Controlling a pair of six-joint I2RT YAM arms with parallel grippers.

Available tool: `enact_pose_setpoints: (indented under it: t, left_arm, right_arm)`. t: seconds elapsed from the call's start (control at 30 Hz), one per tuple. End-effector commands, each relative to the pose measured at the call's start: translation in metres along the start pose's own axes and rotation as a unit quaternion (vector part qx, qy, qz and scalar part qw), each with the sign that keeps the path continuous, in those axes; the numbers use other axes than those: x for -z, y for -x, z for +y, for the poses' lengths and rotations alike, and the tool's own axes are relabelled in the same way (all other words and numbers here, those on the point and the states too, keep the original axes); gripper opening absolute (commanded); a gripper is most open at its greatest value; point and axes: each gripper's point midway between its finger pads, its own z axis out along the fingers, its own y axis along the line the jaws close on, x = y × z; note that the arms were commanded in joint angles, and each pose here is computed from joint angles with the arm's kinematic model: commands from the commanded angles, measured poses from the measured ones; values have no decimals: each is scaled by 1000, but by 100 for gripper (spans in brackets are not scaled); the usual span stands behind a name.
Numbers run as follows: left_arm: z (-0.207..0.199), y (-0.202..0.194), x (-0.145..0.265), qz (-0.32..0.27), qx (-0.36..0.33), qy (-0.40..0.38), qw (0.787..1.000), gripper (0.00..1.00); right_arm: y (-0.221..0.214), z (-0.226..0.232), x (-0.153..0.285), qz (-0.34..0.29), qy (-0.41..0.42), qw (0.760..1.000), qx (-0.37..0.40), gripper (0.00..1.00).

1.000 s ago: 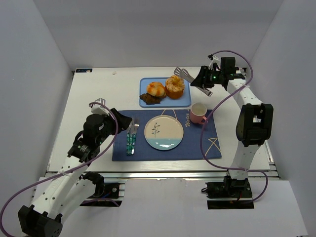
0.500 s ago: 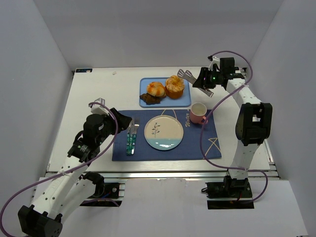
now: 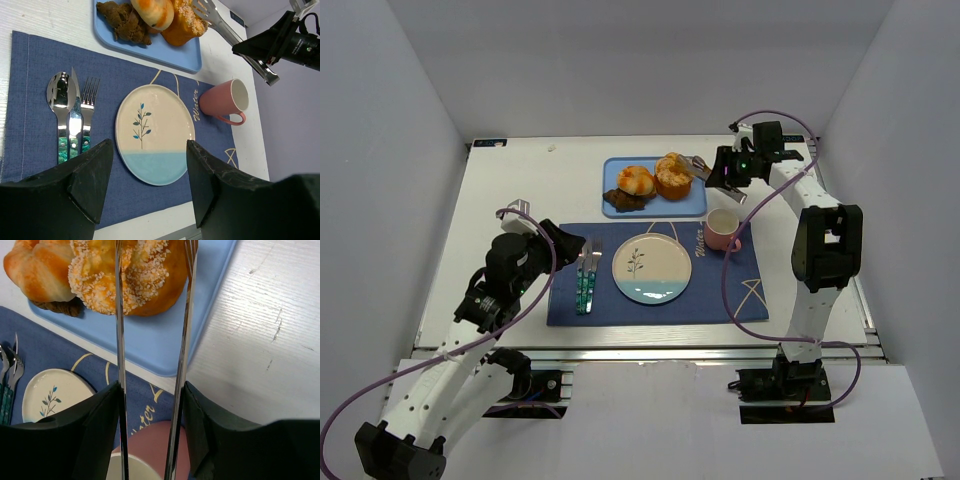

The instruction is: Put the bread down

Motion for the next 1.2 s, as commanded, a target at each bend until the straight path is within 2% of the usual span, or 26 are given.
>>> enact_pose_setpoints:
  t: [0.0,0.13,0.23,0.37,0.47,0.83,0.97,1.17]
  left_arm:
    - [-1,6,3,-11,2,1,1000,70]
    - [-1,7,3,-12,1,1,1000,70]
    - [-1,7,3,-14,2,0,1000,70]
    - [-2,8,3,-14,2,0,1000,70]
    - [-3,10,4,-16,1,0,1000,70]
    - [-9,17,6,-21,-2,-4,1000,70]
    - [-11,19,6,-24,-2,-6,1000,70]
    - [-10,24,9,-32,-7,-2,999,70]
  right_arm:
    - [20,1,11,-21,-11,999,21,56]
    - [16,4,12,-16,-7,1000,17,53]
    - [17,6,13,-17,0,1000,11,46]
    - [25,17,15,-31,21,999,-3,23]
    - [39,23,21,-50,26,998,-5,13]
    - [109,45,72,-151,71,986,-10,10]
    - [96,72,91,-134,125,983,10,8]
    - [27,114,117,-64,206,974,65,7]
